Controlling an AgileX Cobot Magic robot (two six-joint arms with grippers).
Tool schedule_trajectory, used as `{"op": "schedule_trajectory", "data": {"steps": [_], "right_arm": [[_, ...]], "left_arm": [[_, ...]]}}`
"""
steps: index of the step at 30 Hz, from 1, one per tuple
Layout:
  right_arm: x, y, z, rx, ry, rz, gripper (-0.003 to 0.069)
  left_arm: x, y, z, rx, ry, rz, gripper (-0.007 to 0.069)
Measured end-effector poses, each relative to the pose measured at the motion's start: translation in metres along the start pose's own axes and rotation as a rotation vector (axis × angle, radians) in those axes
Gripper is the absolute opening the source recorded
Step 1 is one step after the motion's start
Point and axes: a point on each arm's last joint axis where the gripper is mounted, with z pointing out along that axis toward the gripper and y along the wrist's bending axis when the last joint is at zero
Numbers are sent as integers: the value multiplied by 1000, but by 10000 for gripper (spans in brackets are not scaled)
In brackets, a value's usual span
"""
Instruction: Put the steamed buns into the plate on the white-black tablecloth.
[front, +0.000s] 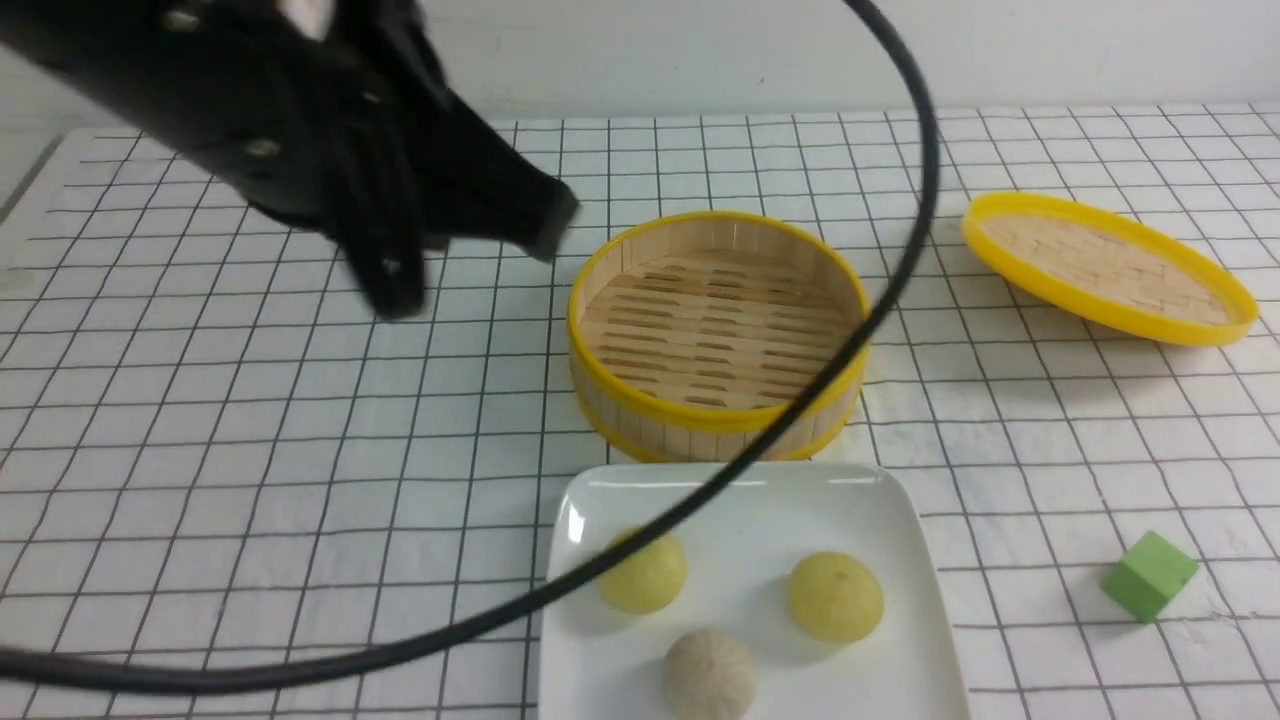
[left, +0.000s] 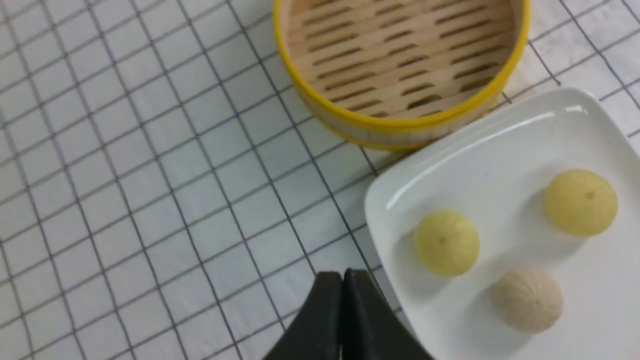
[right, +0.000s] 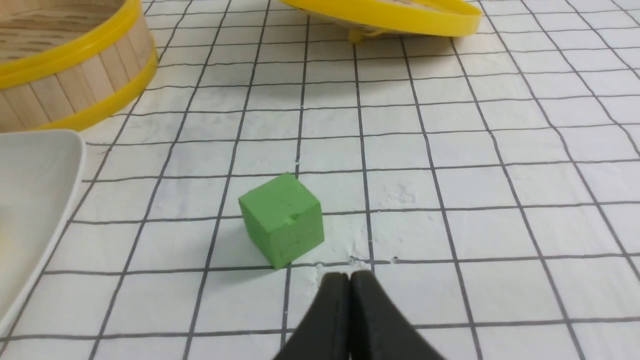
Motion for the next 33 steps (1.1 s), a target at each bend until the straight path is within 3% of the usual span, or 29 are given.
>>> {"op": "schedule_trajectory", "data": {"steps": [6,7,11,17,22,33], "right_arm": [[0,0,0,6,-1,2,17],[0,0,0,7,-1,1,18],[0,0,0,7,0,1,25],[0,0,0,8,0,-1,29],[0,0,0,8,0,-1,34],[0,0,0,8,0,-1,45]], "left_arm": [[37,27,-52,-4,-108,-74,13],[58,32,-56,-5,-102,-112,13],[121,37,-44,1,-95,-170,13],[180,29,-9,114,-326,-204,16],[195,20,3,227,-460,-290,19],[217,19,28,157,-362,-252,28]]}}
